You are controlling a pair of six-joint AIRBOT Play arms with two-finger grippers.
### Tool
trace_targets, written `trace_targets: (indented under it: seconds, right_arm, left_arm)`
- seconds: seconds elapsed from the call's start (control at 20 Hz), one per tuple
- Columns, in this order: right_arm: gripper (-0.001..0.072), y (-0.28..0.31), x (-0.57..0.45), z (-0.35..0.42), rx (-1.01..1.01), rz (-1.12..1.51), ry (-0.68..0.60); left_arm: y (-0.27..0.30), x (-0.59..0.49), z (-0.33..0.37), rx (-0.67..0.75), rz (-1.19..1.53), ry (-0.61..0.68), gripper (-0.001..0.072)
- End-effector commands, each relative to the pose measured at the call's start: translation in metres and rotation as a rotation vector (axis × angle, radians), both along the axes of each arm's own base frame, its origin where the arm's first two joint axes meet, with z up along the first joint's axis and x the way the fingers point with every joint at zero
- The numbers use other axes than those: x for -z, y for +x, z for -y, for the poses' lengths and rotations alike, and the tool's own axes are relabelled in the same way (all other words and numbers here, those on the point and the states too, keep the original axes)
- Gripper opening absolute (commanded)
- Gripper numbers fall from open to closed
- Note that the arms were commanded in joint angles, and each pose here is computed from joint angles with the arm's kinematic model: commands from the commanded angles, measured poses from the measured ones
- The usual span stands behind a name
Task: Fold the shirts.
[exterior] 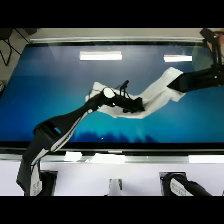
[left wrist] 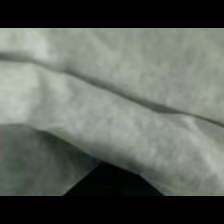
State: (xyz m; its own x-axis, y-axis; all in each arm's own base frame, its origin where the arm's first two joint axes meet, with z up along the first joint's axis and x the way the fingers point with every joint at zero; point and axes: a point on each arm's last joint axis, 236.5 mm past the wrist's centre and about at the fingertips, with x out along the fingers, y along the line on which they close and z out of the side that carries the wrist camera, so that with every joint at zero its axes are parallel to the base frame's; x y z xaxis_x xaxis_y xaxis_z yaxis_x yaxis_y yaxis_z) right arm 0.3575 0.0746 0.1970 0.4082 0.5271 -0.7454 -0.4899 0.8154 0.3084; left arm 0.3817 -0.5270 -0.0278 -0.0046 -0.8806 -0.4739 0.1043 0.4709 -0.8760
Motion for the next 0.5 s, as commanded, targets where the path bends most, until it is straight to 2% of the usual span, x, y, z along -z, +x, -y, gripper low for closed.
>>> trace_targets:
  seconds: [0.0,0.1,0.2,0.35,0.45]
  right_arm:
    - [0.0038,-0.012,-0.012,0.003,0.03,0.017,-0.025]
    - [0.0038,0.006,-0.009,-0.002,0.047,0.037,0.005]
    - [0.0038,0.03,0.0,-0.025,0.023,0.061,0.027]
    - [0.0039,0.07,0.028,-0.091,-0.026,0.076,0.089]
    - [0.0039,0.089,0.057,-0.144,-0.057,0.043,0.168]
  left_arm:
    - [-0.001,-0.018,0.009,0.01,0.034,-0.066,0.003]
    - [0.028,-0.044,-0.041,0.038,0.174,0.024,0.003]
    - [0.062,-0.074,-0.117,0.042,0.321,0.173,0.003]
    - [0.103,-0.14,-0.25,-0.069,0.467,0.359,0.0031]
    - [0.108,-0.192,-0.318,-0.179,0.52,0.384,0.0032]
